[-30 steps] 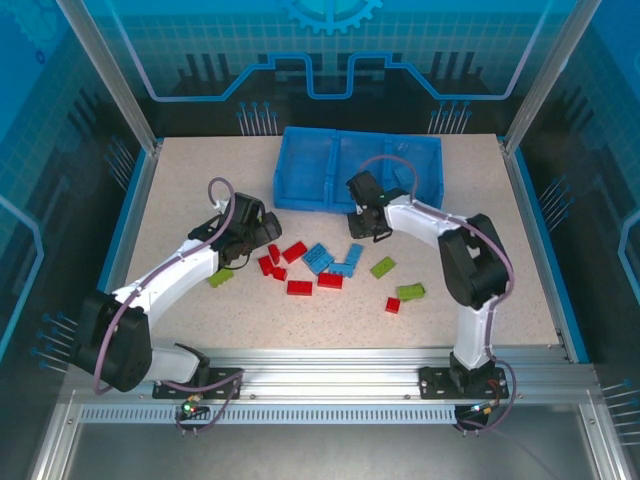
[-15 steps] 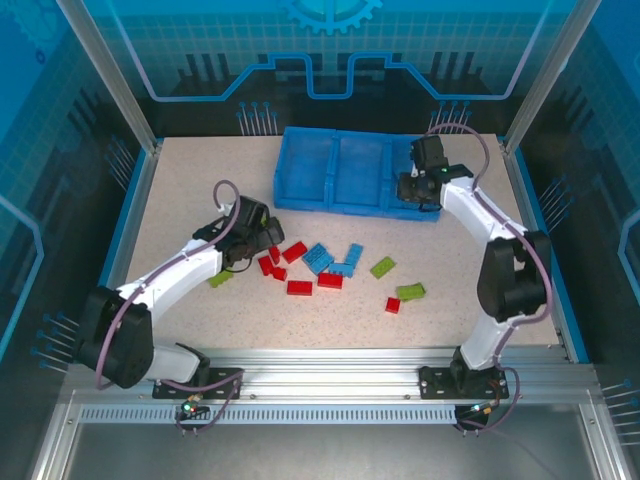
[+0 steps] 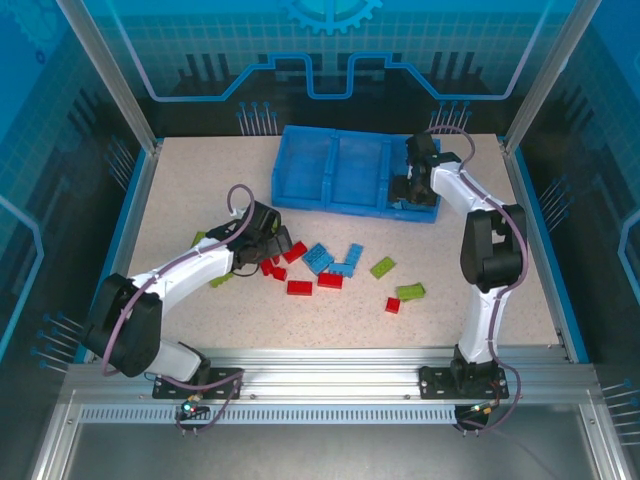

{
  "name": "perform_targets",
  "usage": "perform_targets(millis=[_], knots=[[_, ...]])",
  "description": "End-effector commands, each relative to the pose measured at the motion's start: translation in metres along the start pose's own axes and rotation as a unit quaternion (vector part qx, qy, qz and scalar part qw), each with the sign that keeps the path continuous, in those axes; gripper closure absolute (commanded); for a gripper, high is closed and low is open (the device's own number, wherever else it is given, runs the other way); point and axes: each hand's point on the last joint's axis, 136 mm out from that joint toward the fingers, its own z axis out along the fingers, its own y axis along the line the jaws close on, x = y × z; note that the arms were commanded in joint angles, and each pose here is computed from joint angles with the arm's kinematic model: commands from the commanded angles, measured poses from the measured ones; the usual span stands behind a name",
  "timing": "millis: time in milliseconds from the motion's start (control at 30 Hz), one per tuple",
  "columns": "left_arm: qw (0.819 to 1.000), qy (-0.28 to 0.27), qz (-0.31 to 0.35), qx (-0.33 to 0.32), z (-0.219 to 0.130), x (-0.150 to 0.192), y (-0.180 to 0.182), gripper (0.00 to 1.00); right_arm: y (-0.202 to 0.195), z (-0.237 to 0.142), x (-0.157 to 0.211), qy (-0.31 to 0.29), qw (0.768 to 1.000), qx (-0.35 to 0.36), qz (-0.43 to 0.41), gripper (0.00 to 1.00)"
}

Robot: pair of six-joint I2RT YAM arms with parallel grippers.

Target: Sort the legos into containers by color

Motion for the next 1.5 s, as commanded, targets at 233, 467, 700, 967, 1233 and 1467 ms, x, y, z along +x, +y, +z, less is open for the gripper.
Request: perform_targets(millis=[233,467,700,967,1233,1467], knots=[[1.000,-0.012,-0.001,-0.026,-0.005,-0.005,0.008,0.01,0.013,-0.055,0.060,-0.010,1.000,-0.003,-0.011,0.20],[0.999,-0.024,-0.018,-0.031,-0.011,-0.024,0.018,0.01,0.027,-0.055,0.108,0.031,0.999,-0.037,0.021,0.20],[0.999,-0.025,-0.015,-0.036,-0.013,-0.029,0.023,0.01,0.040,-0.026,0.147,0.114,0.992,-0.011,0.050,0.22],[0.999,-0.021,-0.017,-0.040,-0.010,-0.019,0.032,0.01,0.041,-0.022,0.173,0.156,0.985,0.003,0.077,0.22],[0.999,-0.020,-0.019,-0.037,-0.006,-0.016,0.035,0.01,0.045,-0.009,0.195,0.201,0.976,0.012,0.083,0.22],[0.999,-0.024,-0.021,-0.030,-0.005,-0.017,0.036,0.01,0.044,0.007,0.197,0.216,0.972,0.028,0.086,0.22]])
